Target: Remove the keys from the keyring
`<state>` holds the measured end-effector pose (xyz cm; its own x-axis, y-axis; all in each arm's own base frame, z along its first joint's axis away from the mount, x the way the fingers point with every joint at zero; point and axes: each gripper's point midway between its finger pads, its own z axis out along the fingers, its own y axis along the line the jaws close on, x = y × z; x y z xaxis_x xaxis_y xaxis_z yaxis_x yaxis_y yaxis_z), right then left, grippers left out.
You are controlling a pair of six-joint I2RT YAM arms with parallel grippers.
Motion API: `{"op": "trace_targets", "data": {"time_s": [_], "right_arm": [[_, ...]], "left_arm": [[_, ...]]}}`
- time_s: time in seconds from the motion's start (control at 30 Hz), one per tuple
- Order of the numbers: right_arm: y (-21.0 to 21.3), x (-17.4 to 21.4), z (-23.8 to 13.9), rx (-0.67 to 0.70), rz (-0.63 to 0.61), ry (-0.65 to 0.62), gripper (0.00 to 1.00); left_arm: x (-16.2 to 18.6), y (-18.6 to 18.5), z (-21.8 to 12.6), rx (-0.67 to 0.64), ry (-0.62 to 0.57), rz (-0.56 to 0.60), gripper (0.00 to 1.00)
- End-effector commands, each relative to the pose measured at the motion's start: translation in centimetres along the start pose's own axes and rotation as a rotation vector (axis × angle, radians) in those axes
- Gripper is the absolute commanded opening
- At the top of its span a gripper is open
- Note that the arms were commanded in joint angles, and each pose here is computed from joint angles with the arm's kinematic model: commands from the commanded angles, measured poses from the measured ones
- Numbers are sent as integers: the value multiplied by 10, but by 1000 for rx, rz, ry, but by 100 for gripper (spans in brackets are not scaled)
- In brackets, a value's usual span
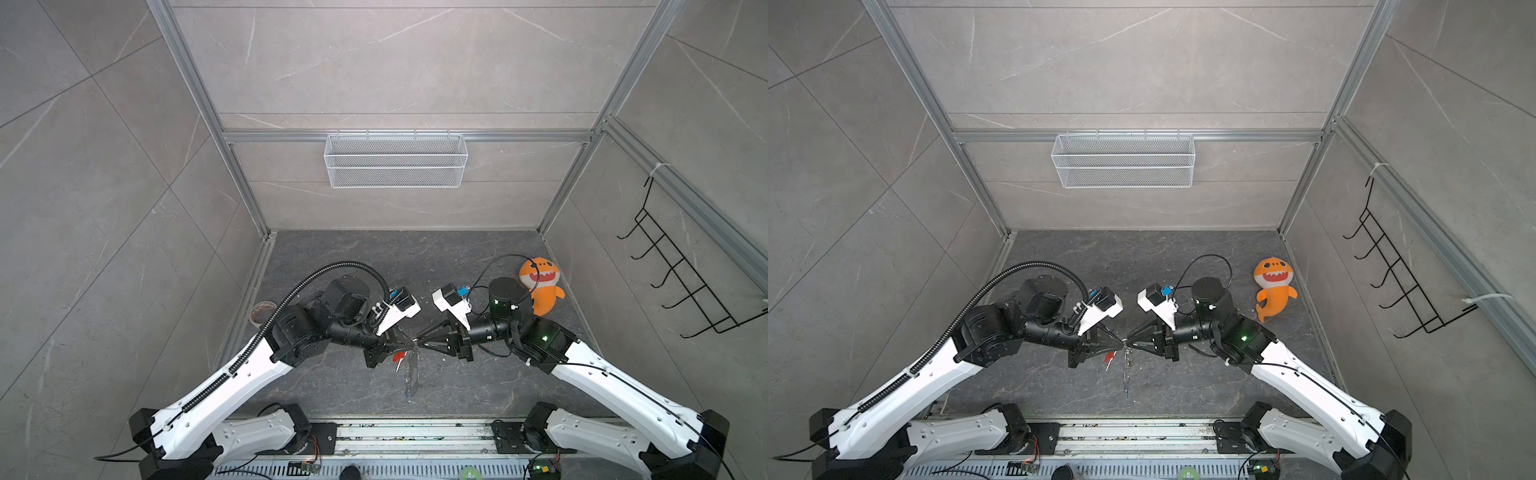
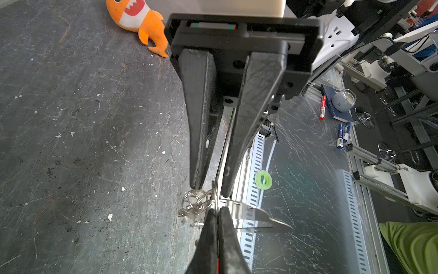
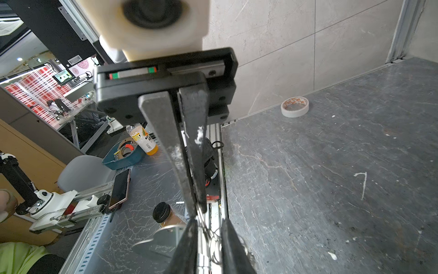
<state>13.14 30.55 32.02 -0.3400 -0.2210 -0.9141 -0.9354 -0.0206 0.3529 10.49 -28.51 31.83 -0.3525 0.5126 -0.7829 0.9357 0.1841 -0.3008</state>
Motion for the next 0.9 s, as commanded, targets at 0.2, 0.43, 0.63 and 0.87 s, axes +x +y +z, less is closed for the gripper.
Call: {"op": "trace_targets", "data": {"time_s": [0.2,0.43,0.63,0.87], "right_arm": [[15,-9,3,-65,-38,3,19],[16,-10,6,-74,-46,0,0],[13,-19,5,-40,-61,-46,0],[15,-29,1,-25,-75,-83,0]], "left_arm": [[-18,-13,-11,33,-52,64,0],[-22,-13,-12,36,-71,51,0],[-25,-11,-15,16,-117,31,17],[-16,-2,-15,-36,-155,-19,29]]}}
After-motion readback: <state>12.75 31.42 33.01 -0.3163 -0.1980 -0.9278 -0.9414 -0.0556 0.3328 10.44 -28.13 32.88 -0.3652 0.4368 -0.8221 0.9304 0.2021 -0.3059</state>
